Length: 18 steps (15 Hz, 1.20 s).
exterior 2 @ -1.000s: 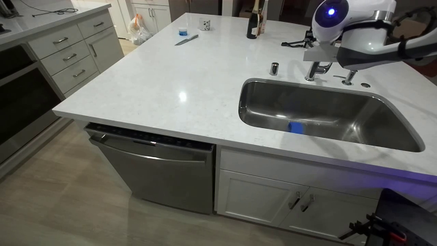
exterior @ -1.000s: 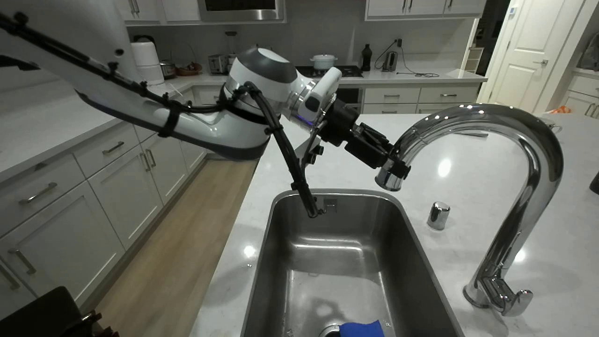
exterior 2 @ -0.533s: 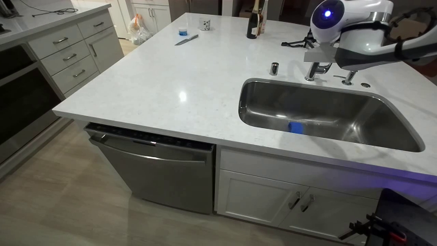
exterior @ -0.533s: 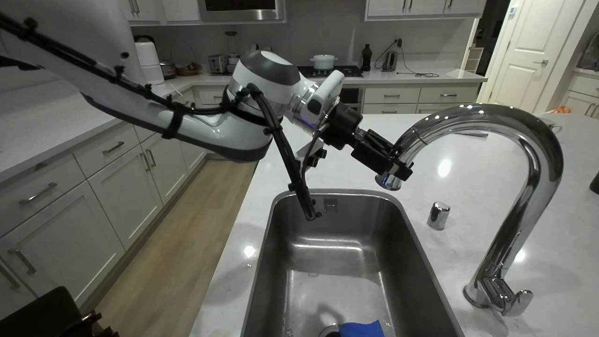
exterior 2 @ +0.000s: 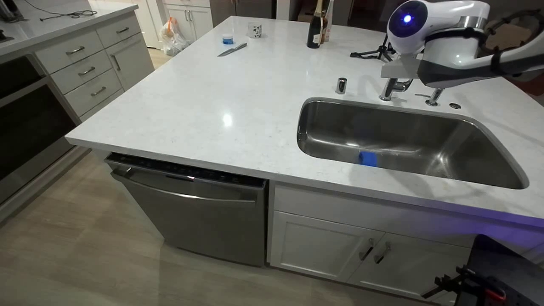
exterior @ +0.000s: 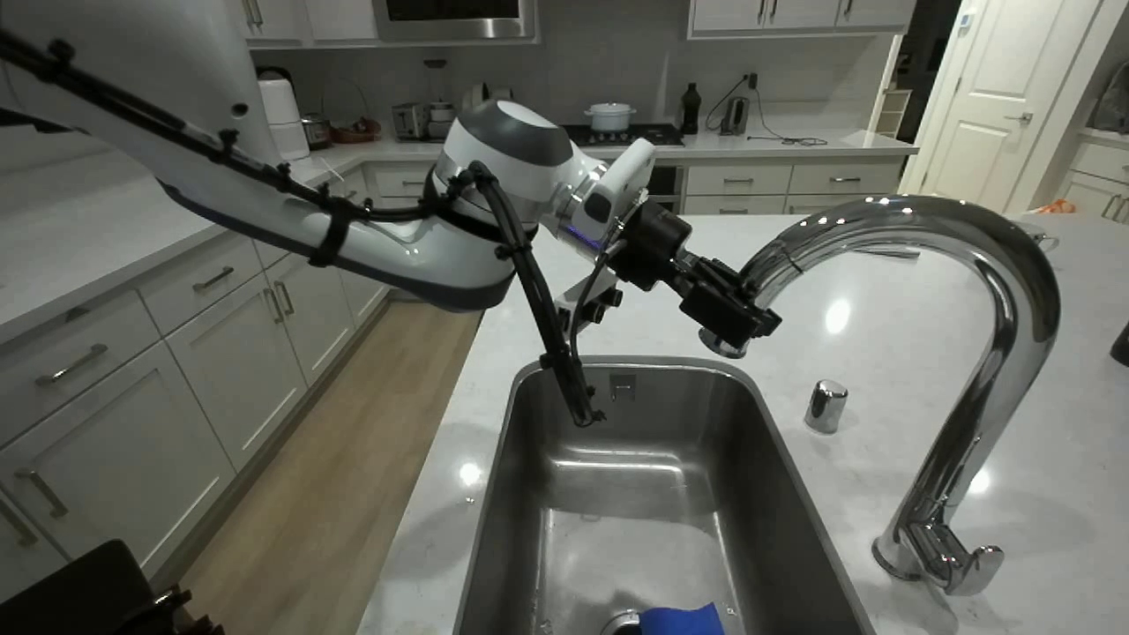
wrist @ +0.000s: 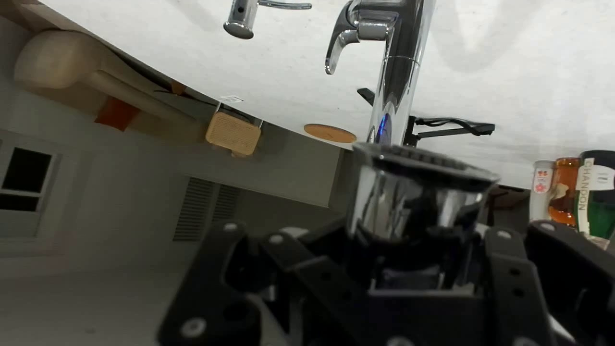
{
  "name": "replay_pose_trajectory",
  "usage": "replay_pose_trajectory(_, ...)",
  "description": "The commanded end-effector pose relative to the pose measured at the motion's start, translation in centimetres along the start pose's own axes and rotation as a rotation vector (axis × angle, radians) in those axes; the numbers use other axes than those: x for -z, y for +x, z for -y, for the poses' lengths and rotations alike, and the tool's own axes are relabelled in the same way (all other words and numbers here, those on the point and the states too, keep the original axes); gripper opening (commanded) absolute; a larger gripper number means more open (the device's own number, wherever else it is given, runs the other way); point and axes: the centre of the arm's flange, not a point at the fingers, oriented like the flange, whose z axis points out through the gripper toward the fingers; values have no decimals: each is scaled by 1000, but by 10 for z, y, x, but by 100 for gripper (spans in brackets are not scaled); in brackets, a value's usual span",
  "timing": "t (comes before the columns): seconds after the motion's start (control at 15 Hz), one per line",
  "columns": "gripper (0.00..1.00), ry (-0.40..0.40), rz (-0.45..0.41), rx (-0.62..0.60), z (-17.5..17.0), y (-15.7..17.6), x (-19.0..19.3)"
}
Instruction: Pull out the faucet head
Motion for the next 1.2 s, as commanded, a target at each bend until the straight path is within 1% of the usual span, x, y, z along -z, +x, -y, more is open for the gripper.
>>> replay_pose_trajectory(0.0, 3, 12, -2, 34, 12, 2, 7)
replay_pose_trajectory(0.07, 3, 16, 0, 37, 14, 0, 8)
replay_pose_trajectory(0.13, 6, 17, 2, 41, 15, -2, 8)
replay_pose_trajectory(0.4, 5, 30, 13, 58, 22, -13, 10)
replay_pose_trajectory(0.53, 3, 42, 20, 68, 25, -20, 14)
replay_pose_trajectory(0.67, 4, 55, 32, 82, 29, -30, 17)
replay_pose_trajectory(0.73, 3, 59, 36, 90, 30, -35, 19)
replay_pose_trajectory(1.13, 4, 91, 58, 117, 26, -63, 26)
